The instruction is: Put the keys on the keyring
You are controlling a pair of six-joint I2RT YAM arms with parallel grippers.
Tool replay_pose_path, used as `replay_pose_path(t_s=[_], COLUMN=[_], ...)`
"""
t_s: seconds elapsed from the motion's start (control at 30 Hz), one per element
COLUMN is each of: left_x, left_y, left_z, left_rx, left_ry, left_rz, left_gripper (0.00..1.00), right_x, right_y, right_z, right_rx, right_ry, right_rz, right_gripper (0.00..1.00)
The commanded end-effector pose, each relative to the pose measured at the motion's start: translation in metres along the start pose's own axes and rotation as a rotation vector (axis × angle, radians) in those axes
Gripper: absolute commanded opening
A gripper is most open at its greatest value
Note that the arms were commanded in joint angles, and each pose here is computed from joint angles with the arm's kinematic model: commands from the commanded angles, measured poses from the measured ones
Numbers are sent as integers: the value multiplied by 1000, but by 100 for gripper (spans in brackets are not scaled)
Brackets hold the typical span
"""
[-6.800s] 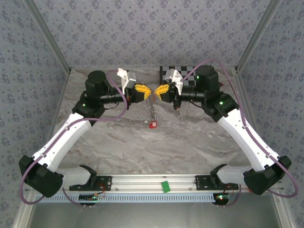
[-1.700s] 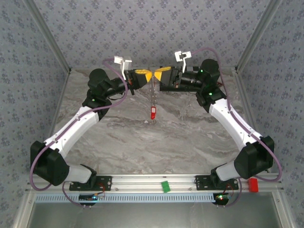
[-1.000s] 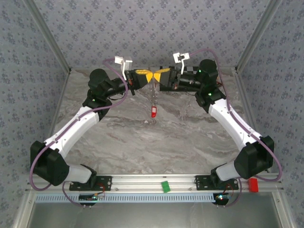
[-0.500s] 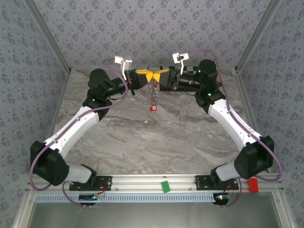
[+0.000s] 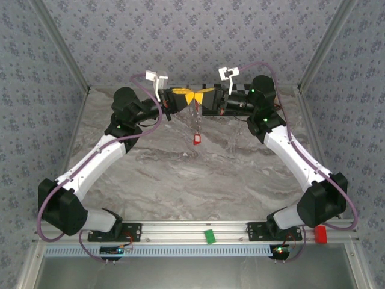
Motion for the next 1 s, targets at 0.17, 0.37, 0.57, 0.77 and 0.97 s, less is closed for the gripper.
replay_pose_path(t_s=[0.17,0.37,0.57,0.77,0.97], left_x=[-1,-9,-20,-23,-26], left_y=[-24,-25,-28,-23,-15], left_z=[-24,-19,-14,-12,-14], left_rx=[82,83,95,104,135], left_ry=[56,-18,-59,-62,-37], left_rz=[-39,-8,35,176,298], left_gripper=[12,41,40,37,37], right_x=[-8,-13,-19,-25,-29], right_y=[0,-2,-2,4,8], right_z=[4,2,-3,-1,3], right_rx=[-10,-52,-90,-183,-296], right_ry=[28,56,99,175,246], right_rz=[-8,13,49,150,234], right_gripper=[0,0,0,0,0])
Point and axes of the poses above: each hand's point on the last joint's axis, 136 mm out from that joint toward the fingers, its own x axis out along the fingers, its own z axis along the line the jaws close on, y = z × x, the point moved 8 cm from there along -x, back along the fingers, and after that the axes turned 7 degrees about x, right-handed, at the moved point
